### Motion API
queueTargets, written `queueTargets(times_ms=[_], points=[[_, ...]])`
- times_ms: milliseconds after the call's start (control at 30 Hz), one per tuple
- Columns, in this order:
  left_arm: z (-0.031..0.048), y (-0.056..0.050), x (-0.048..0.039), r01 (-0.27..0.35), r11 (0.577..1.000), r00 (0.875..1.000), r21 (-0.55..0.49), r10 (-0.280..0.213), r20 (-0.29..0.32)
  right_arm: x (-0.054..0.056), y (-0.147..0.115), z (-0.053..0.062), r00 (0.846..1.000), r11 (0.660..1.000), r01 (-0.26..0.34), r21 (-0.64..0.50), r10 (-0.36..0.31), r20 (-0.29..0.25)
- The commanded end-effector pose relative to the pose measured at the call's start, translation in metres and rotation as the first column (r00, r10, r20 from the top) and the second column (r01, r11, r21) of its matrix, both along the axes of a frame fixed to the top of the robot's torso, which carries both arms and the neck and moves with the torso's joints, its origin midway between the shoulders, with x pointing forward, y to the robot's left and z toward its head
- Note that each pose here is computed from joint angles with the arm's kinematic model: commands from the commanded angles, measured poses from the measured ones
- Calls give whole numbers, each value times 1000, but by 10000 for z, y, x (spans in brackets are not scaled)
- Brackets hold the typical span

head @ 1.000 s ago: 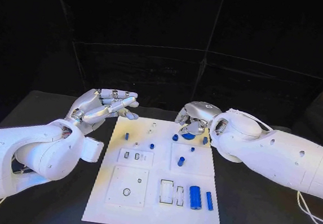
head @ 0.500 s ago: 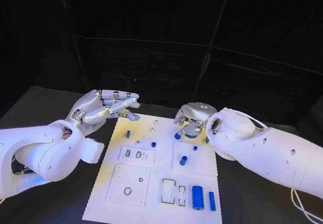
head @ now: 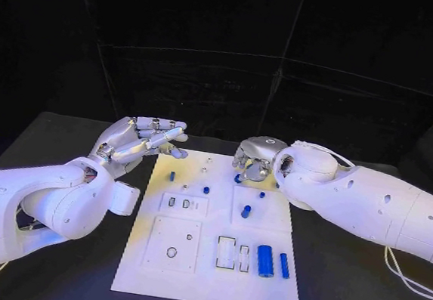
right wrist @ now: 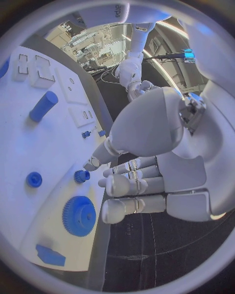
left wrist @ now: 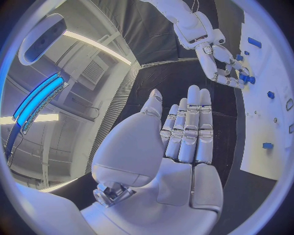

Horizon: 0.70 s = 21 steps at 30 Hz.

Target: Assemble the parts on the task board

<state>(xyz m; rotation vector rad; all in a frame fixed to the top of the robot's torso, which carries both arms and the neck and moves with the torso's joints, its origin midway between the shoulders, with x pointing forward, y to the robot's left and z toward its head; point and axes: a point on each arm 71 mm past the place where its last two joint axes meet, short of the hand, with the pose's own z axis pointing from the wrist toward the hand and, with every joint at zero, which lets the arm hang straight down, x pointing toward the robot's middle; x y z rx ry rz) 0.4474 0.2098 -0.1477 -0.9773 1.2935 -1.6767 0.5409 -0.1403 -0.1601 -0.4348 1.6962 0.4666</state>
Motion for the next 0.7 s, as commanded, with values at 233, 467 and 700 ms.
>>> queueTargets(times_ms=[233,467,700], points=[[14,-31,1,21,1000,1000,-5,-21,8,26,34,-32,1000,999,-9,-33,8,-26],[15,-46,-2,28,1000,1000,-8,-28,8,36,37,-67,999,999,-4,-45,2,-47],[14,-46,1,28,1000,1000,-8,-28,8,43,29,-109,998,998,1,-60,-5,-68]])
